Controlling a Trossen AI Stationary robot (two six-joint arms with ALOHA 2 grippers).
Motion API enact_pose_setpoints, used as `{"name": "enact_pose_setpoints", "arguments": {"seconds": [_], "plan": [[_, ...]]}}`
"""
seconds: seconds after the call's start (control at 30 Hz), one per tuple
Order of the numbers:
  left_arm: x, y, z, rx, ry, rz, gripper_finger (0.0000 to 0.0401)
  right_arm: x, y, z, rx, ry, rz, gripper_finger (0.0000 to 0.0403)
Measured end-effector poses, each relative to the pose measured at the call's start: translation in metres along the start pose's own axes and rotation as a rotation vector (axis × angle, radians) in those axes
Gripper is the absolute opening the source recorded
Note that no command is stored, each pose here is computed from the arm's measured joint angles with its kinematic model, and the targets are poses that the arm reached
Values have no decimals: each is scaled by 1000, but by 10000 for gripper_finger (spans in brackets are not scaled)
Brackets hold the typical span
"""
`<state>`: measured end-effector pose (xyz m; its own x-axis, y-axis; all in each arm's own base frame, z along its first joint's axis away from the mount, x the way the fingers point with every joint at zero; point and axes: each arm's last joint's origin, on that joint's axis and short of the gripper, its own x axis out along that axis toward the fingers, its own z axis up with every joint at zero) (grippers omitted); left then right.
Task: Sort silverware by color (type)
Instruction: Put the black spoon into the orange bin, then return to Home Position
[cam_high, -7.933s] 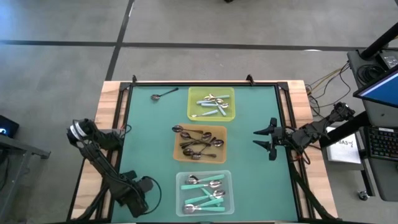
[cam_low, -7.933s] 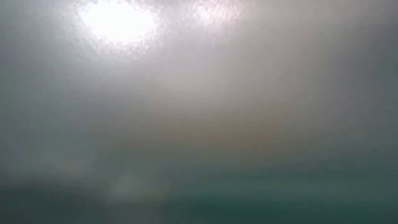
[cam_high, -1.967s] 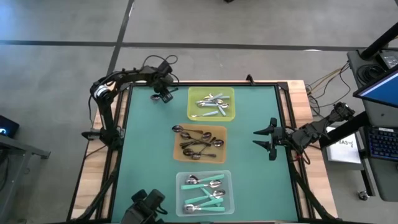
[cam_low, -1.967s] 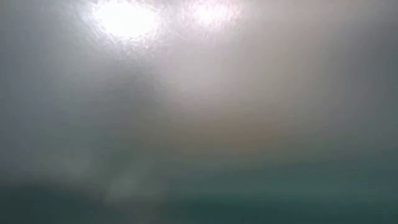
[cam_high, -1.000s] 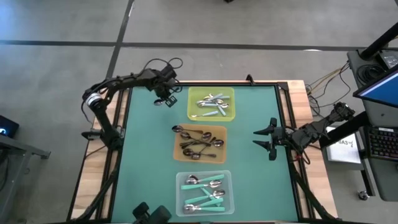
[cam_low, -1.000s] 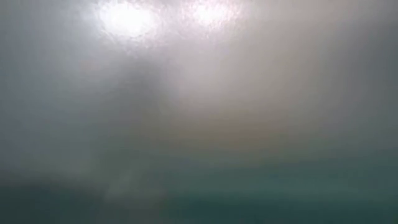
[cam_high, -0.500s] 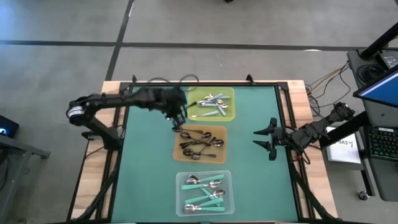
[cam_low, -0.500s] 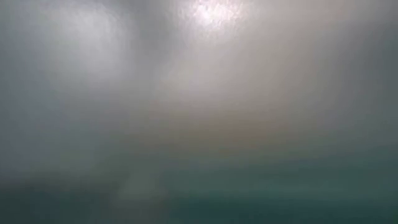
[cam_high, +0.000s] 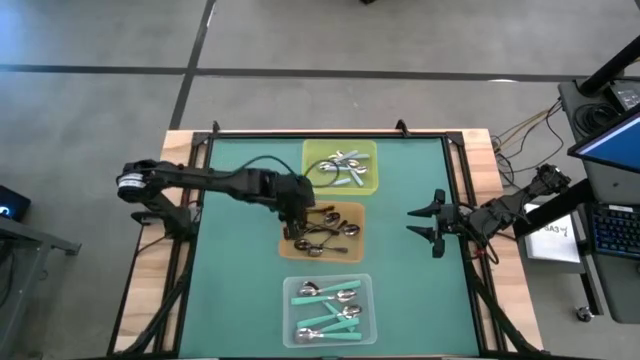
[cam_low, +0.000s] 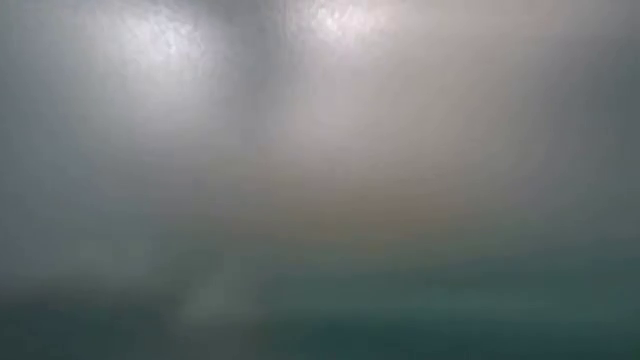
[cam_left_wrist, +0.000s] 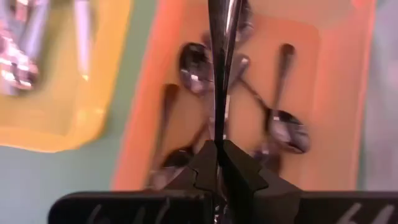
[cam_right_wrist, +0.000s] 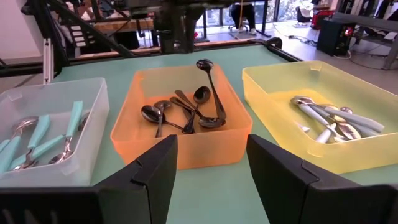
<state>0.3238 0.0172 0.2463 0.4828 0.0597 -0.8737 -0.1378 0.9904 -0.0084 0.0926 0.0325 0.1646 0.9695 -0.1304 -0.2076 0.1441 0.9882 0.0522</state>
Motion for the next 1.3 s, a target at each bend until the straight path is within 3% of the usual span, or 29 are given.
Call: {"name": "enact_pose_setpoints", "arguments": {"seconds": [0.23, 0.57, 0.63, 0.77, 0.93, 1.07, 1.3], "plan": [[21, -13, -4, -111, 74, -5, 25, 0, 0, 0, 0, 0, 0, 185], [20, -47, -11, -68, 100, -47, 90, 0, 0, 0, 0, 0, 0, 185], [17, -63, -9, -74, 60, -56, 92, 0, 0, 0, 0, 0, 0, 185], [9, -97, -13, -52, -50, 48, 89, 0, 0, 0, 0, 0, 0, 185], [-19, -104, -23, -59, -115, 29, 84, 0, 0, 0, 0, 0, 0, 185], [-43, -87, -49, -143, -155, 9, 84, 0, 0, 0, 0, 0, 0, 185], [-64, -57, -127, -400, -365, -38, 84, 0, 0, 0, 0, 0, 0, 185]]}}
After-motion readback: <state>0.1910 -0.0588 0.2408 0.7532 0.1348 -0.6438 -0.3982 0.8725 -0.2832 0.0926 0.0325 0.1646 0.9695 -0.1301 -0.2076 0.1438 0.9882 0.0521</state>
